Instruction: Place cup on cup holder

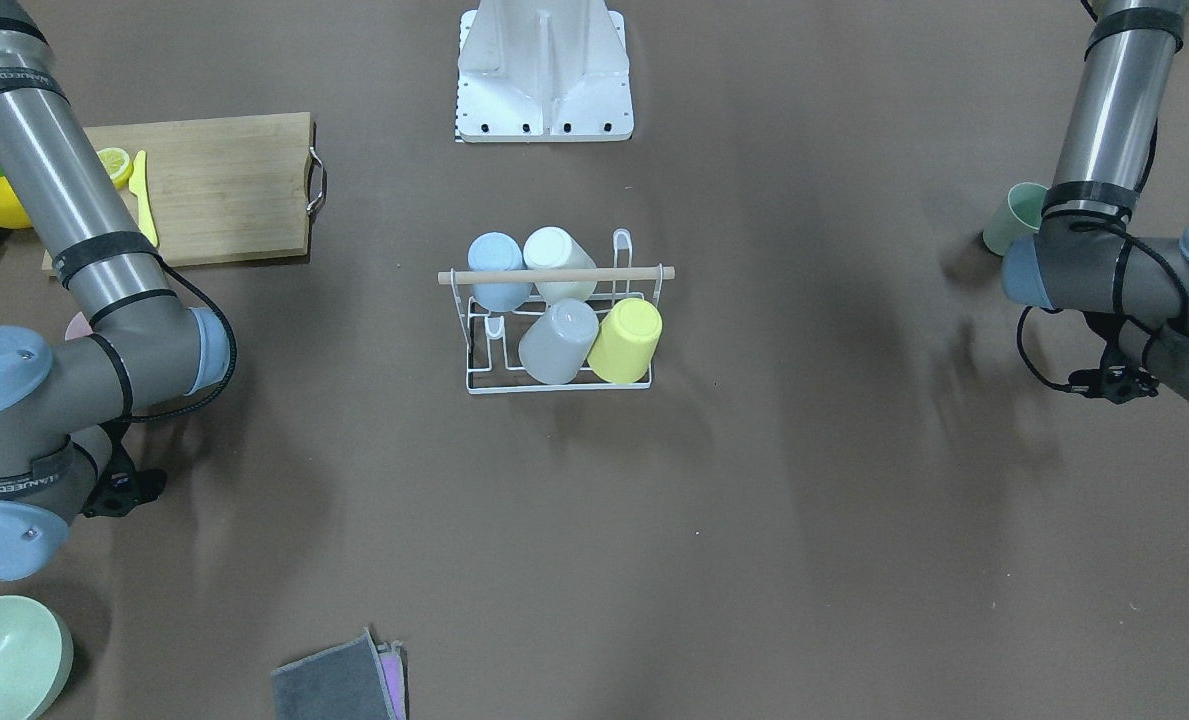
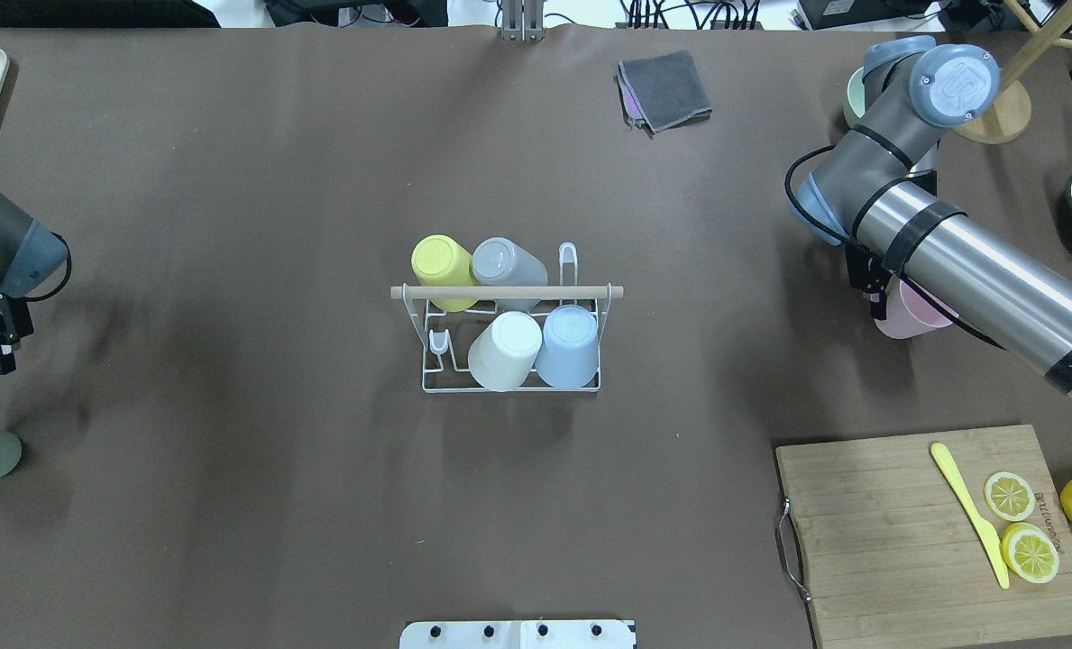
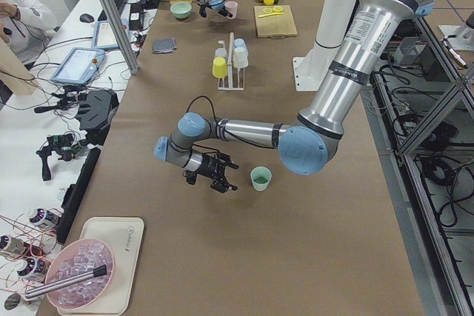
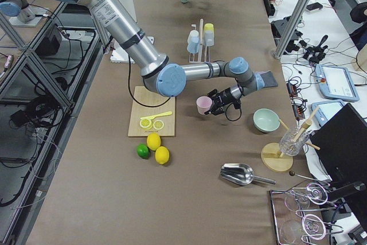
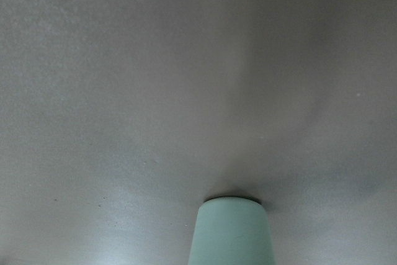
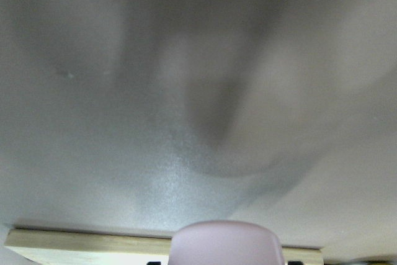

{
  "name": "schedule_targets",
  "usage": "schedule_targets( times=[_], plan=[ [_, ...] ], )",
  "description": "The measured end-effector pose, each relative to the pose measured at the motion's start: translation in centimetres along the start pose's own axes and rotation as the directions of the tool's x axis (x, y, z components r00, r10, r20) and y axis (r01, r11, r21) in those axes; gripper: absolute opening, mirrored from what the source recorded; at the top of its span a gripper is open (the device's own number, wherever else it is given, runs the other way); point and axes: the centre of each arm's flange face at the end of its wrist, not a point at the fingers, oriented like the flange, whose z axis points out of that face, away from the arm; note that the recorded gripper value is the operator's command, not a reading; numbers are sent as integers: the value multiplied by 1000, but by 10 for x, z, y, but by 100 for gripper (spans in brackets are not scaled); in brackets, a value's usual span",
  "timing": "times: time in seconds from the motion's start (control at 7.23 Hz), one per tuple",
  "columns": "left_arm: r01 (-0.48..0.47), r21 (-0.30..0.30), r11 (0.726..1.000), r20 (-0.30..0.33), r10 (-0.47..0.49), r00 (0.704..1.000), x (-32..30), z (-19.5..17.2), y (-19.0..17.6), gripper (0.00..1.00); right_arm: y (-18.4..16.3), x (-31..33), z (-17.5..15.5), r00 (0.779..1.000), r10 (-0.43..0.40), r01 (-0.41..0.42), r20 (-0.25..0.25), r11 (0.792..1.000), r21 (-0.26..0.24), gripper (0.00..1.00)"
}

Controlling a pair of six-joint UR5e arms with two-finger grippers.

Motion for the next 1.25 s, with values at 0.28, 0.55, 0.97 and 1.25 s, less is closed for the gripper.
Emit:
schedule_targets(
  times=[0.28,0.55,0.97,1.25],
  plan=[
    [7,-9,1000,-10,-7,1000,-1,5,-3,97,19,3,-33,1000,-9,8,12,998,57,0],
    [20,-33,999,-11,-21,1000,0,13,-4,97,43,-8,-68,999,-37,35,9,991,131,0],
    [36,-71,997,-20,-38,999,-1,19,0,97,94,-27,-130,994,-110,112,-23,948,297,0],
    [41,-81,996,-21,-43,999,1,21,1,97,131,-25,-165,987,-140,162,-82,902,400,0]
  ],
)
